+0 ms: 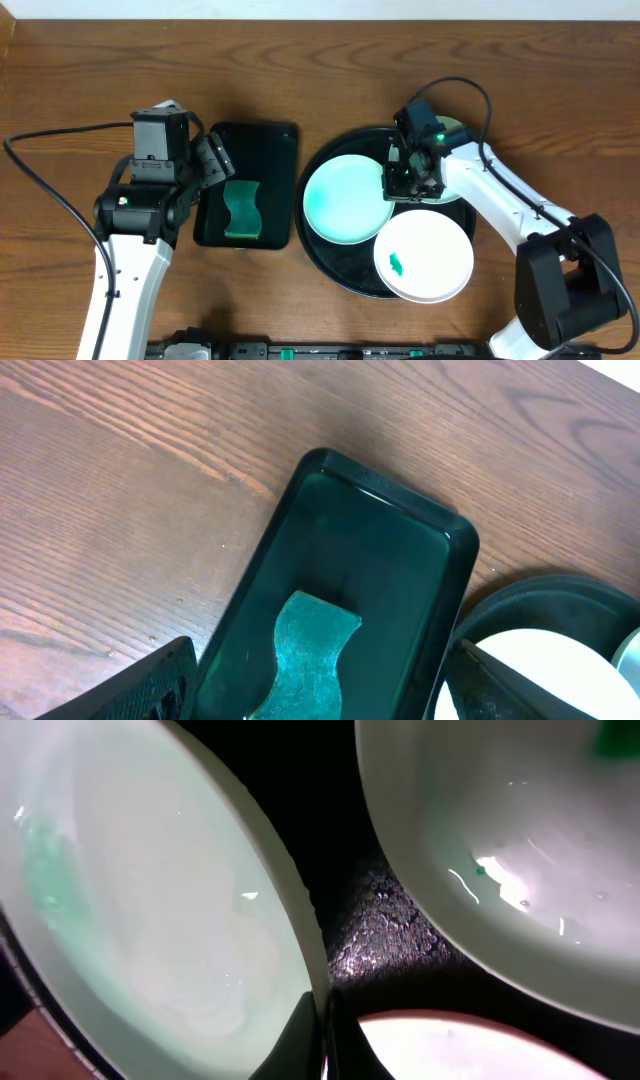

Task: Clean dirty plates on tray and stack at the side
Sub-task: 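Lift the gripped pale green plate off the round tray with the right gripper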

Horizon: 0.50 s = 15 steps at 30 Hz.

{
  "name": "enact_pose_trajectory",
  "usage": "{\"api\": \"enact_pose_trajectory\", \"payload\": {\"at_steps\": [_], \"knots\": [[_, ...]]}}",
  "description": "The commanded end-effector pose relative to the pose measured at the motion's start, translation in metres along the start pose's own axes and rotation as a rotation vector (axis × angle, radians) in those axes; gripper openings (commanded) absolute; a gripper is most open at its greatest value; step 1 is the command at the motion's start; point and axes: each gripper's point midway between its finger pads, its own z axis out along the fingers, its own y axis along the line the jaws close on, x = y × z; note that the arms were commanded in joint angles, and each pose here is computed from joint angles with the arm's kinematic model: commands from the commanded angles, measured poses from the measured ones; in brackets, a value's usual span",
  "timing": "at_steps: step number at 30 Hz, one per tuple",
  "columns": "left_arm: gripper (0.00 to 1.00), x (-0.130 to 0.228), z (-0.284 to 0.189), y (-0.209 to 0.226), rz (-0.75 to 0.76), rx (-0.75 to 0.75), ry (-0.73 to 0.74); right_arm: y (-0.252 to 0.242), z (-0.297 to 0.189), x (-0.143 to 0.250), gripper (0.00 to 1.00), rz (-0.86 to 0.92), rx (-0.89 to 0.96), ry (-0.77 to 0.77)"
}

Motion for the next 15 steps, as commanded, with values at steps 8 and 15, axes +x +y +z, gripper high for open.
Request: {"api": "enact_pose_trajectory", "payload": {"at_steps": [8,15], "knots": [[0.80,-0.0053,-0.0023,0.0010,0.005,-0.007,-0.013,0.0201,-0.0212,-0.0087,0.01,0.027,-0.102,-0.020],[0.80,-0.0053,-0.0023,0.0010,0.005,-0.007,-0.013,0.0206,-0.0213,-0.0098,0.01,0.057,-0.104,-0.023]]}}
